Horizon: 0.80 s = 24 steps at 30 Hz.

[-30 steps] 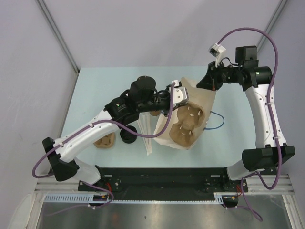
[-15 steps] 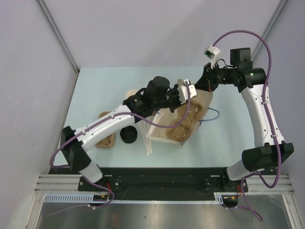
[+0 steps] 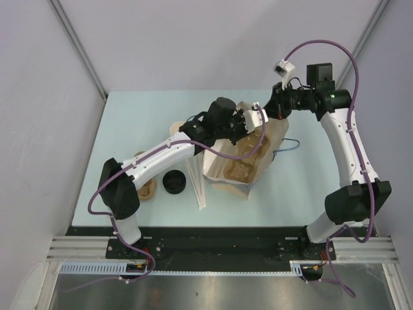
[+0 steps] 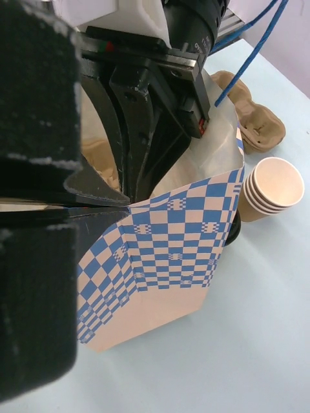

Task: Pack the takeout coffee

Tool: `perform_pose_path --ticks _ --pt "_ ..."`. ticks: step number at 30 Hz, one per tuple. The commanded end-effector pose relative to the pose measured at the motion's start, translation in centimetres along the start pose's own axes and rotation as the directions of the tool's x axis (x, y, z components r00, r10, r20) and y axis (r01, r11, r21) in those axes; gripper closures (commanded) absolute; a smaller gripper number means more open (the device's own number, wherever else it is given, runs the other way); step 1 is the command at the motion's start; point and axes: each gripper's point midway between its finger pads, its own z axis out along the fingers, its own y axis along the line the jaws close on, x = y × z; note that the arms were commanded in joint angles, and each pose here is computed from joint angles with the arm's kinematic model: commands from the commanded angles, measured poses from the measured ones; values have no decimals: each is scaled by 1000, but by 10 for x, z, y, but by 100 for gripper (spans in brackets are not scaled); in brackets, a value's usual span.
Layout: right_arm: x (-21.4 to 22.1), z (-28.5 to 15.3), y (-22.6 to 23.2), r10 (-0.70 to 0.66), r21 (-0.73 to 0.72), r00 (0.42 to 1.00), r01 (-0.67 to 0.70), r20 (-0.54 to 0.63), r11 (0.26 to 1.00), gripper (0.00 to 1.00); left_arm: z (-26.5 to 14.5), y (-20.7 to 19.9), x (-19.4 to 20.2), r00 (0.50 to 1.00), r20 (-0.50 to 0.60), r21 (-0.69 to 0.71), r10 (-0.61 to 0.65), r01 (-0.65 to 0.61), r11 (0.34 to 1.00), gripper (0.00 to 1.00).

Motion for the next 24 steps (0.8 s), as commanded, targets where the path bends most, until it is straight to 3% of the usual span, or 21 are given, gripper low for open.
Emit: perform_pose_path --ticks 1,5,8,24 --pt "-8 3 1 -8 -45 999 10 35 999 100 -4 17 -26 998 60 -45 37 -35 998 100" --pt "-6 7 -6 -4 -46 999 5 33 999 100 -2 26 -29 994 73 -81 79 -73 994 100" --pt "-7 8 -17 6 -32 999 -4 39 999 100 10 31 -23 995 24 -74 96 -94 993 100" --pt "-1 19 -53 87 -46 995 -85 40 995 100 41 26 33 989 -144 -8 22 -23 1000 100"
